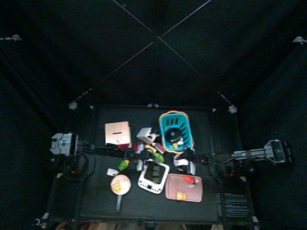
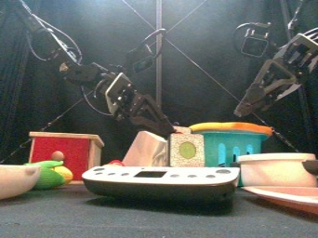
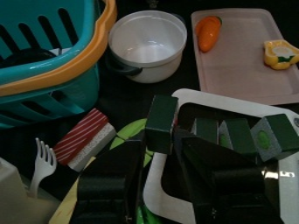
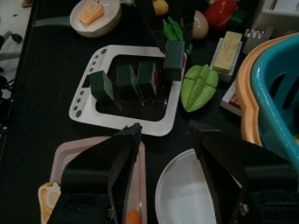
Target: Place green sushi on plate
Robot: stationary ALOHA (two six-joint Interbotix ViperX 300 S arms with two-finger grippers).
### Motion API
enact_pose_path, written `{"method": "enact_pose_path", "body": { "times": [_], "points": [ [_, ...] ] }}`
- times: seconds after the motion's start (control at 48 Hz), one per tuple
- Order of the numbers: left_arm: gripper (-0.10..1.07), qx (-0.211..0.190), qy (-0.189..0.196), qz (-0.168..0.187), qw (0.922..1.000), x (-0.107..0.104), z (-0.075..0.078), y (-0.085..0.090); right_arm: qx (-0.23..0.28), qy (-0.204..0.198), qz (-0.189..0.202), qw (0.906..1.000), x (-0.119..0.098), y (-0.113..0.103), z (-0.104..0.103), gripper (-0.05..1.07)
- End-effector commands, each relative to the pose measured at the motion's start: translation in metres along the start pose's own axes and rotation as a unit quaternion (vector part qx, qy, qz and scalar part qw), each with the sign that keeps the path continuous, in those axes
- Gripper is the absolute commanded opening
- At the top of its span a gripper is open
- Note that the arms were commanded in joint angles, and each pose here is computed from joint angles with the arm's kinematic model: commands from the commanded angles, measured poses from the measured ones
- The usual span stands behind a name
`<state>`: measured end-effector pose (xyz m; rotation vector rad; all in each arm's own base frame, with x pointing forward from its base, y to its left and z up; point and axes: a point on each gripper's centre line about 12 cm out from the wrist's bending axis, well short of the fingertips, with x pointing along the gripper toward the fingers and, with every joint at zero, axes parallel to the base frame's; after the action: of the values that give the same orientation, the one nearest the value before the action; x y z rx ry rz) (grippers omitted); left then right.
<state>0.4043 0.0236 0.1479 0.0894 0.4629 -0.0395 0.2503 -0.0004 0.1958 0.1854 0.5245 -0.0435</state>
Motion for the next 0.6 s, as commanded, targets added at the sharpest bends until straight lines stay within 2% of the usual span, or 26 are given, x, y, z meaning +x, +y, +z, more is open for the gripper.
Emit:
{"method": "enact_pose_path", "body": {
  "times": [0.0, 0.229, 0.438, 0.583],
  "points": [
    [0.7, 0.004, -0.032, 0.002, 0.9995, -0.004, 0.02, 0.001, 0.002, -0.011, 0.003, 0.9999, -0.001, 0.001, 0.006, 0.84],
    [0.7, 0.006, -0.068, 0.0, 0.9977, -0.003, 0.036, 0.001, 0.003, -0.009, 0.002, 1.0, -0.001, 0.001, 0.005, 0.84],
    [0.7, 0.013, -0.09, -0.024, 0.9956, 0.011, 0.048, -0.018, 0.005, -0.005, -0.001, 1.0, -0.001, 0.0, 0.004, 0.84],
    [0.7, 0.018, -0.093, -0.048, 0.9943, 0.027, 0.051, -0.041, 0.006, 0.0, -0.005, 1.0, -0.004, 0.0, 0.002, 0.84]
  ]
}}
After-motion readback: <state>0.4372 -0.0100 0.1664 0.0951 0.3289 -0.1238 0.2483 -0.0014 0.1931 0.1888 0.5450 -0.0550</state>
